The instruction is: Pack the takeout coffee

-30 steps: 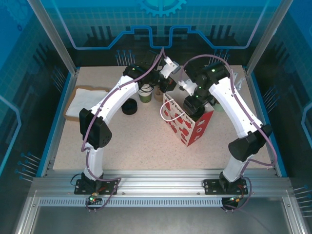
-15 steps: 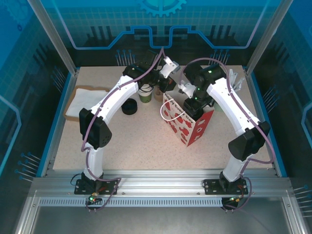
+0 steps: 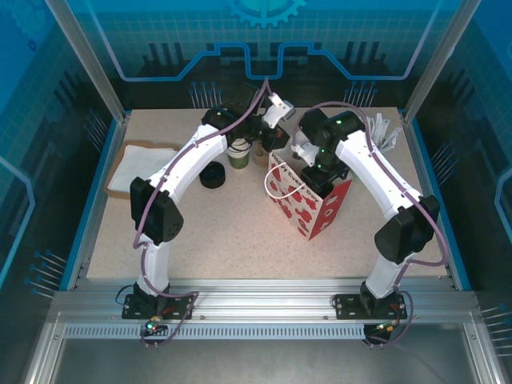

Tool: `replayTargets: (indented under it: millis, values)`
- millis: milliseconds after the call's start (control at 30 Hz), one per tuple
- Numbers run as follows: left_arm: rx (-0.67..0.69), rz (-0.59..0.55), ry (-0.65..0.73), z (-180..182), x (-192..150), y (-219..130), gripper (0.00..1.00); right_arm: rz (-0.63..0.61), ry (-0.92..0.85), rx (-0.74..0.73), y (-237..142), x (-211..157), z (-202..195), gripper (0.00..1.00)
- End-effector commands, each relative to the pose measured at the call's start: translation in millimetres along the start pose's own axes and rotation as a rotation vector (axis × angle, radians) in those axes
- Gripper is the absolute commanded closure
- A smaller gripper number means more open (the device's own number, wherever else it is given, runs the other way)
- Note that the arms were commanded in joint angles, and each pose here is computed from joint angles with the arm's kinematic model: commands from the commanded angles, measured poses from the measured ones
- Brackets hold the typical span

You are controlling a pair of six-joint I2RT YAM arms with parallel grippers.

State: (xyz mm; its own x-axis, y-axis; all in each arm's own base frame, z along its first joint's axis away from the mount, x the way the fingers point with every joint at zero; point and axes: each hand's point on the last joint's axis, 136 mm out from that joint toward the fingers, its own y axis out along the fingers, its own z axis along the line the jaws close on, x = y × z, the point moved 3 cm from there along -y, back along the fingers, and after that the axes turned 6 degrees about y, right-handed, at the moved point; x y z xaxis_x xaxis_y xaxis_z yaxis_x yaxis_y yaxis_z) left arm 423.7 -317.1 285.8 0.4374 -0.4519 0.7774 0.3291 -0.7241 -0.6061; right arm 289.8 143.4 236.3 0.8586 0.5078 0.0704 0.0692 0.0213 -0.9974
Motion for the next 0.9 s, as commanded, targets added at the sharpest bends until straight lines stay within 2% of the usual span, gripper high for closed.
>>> replayTargets:
  millis: [0, 867]
  values:
    - [-0.021, -0.022, 0.013, -5, 4, -12, 1.00, -0.001, 0.014, 0.023, 4, 2, -2, 0.67]
    - [-0.022, -0.022, 0.009, -5, 3, -12, 1.00, 0.024, 0.031, 0.030, 28, -3, -2, 0.68]
